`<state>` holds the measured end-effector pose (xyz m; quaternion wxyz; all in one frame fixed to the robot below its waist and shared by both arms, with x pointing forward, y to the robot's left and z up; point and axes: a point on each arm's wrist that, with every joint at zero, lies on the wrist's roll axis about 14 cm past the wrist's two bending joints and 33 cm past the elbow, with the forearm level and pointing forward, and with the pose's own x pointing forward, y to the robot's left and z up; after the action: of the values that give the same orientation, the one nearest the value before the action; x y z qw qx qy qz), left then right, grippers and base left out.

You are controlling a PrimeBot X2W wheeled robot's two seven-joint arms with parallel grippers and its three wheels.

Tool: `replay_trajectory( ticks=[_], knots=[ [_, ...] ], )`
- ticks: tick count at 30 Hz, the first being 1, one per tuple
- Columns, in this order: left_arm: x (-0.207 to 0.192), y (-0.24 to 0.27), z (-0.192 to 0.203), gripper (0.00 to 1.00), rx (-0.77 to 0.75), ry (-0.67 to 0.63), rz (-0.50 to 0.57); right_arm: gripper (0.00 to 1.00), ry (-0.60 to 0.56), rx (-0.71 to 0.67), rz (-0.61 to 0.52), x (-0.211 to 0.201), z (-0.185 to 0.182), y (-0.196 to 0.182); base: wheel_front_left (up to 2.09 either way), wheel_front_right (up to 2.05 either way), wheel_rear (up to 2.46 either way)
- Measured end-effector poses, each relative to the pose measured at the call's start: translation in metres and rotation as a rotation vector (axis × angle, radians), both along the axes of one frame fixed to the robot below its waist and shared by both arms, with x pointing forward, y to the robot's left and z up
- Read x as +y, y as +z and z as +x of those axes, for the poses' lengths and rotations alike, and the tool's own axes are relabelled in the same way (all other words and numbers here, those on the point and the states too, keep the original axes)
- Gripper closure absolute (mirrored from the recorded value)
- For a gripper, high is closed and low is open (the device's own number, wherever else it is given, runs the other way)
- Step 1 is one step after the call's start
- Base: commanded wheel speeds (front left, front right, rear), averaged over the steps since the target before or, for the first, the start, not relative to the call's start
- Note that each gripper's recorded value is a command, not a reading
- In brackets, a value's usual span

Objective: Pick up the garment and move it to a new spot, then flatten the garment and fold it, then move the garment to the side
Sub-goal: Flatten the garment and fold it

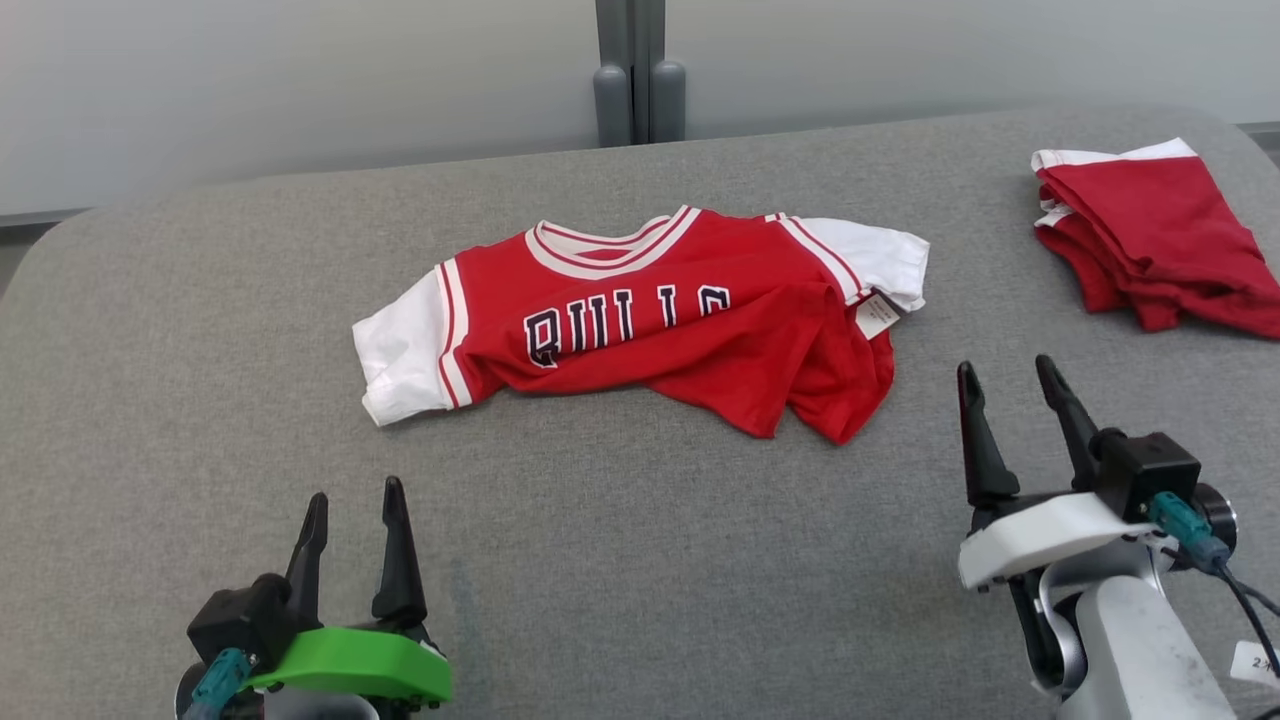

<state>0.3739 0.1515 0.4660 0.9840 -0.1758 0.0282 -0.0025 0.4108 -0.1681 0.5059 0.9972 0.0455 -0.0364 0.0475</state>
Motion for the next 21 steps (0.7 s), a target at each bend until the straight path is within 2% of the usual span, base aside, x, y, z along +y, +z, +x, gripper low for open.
replay_trajectory(
  ticks=[4,11,16,21],
  knots=[
    [-0.001,-0.001,0.006,0.00,0.003,-0.003,-0.002,0.00,-0.009,-0.001,-0.044,-0.003,0.022,0.002,0.00,0.00,0.00],
    [0.002,-0.011,0.014,0.00,0.030,0.008,0.003,0.00,0.013,0.068,-0.051,0.009,0.075,-0.012,0.00,0.00,0.00],
    [0.018,-0.020,0.013,0.00,0.061,0.057,0.009,0.00,0.045,0.194,-0.048,0.027,0.102,-0.048,0.00,0.00,0.00],
    [0.037,-0.030,0.005,0.00,0.097,0.120,0.015,0.00,0.094,0.300,-0.023,0.052,0.109,-0.085,0.00,0.00,0.00]
  ],
)
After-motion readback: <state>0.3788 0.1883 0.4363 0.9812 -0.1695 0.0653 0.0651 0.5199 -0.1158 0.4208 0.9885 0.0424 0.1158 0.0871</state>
